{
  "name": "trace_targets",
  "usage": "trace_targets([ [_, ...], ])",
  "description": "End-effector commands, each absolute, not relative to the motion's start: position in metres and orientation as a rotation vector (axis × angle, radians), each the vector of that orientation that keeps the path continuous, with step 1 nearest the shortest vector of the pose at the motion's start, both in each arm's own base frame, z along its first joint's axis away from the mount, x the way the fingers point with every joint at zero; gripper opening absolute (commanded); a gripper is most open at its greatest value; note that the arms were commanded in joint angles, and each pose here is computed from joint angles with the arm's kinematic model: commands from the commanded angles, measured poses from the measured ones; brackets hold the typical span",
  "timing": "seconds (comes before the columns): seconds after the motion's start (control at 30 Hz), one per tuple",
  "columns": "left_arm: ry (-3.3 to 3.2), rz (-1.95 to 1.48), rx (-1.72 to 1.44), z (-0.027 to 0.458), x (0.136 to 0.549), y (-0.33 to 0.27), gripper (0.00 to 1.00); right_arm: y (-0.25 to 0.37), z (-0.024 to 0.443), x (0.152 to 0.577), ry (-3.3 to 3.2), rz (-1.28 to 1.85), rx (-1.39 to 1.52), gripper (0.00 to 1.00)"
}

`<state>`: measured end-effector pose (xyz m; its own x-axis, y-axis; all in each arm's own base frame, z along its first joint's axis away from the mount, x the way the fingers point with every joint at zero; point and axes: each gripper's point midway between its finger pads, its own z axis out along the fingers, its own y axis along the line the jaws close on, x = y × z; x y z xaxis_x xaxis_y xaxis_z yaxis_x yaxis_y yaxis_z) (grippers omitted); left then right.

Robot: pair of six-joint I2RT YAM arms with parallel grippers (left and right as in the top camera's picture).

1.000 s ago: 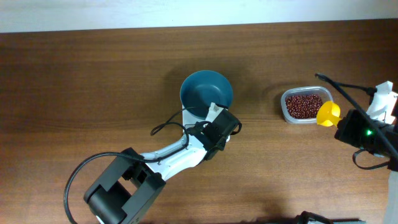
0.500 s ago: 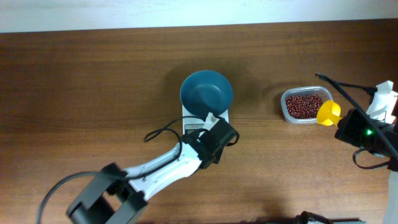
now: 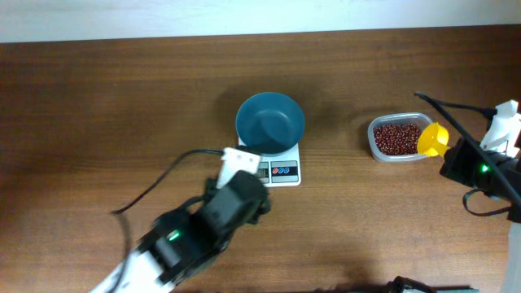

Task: Scoop item into bowl and weigh 50g on scale

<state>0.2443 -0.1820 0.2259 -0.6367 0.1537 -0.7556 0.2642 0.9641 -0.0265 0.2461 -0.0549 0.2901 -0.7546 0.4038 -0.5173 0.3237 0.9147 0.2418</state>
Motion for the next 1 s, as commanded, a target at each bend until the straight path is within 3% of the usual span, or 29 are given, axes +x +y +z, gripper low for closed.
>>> trace_targets([
  [0.0,2.082,0.006,0.052,0.275,0.257,-0.122,0.82,-0.061,0.287,0.254,2.491,0.176,0.540,0.04],
  [0.03,2.057,0.033,0.005,0.282,0.259,-0.109,0.94,-0.062,0.286,0.259,2.484,0.179,0.537,0.04],
  [0.07,2.045,0.049,-0.025,0.285,0.259,-0.101,0.99,-0.063,0.288,0.266,2.466,0.192,0.525,0.04],
  [0.33,2.048,0.187,-0.263,0.278,0.281,-0.047,0.99,-0.081,0.321,0.323,2.244,0.161,0.427,0.04],
  [0.7,2.027,0.434,-0.547,0.245,0.337,0.017,0.99,-0.105,0.292,0.385,2.236,0.160,0.424,0.04],
  [0.83,2.059,0.486,-0.574,0.221,0.355,0.025,0.99,-0.118,0.309,0.420,2.092,0.181,0.455,0.04],
  [0.97,2.063,0.491,-0.574,0.205,0.373,0.021,0.99,-0.112,0.314,0.428,2.054,0.257,0.474,0.04],
])
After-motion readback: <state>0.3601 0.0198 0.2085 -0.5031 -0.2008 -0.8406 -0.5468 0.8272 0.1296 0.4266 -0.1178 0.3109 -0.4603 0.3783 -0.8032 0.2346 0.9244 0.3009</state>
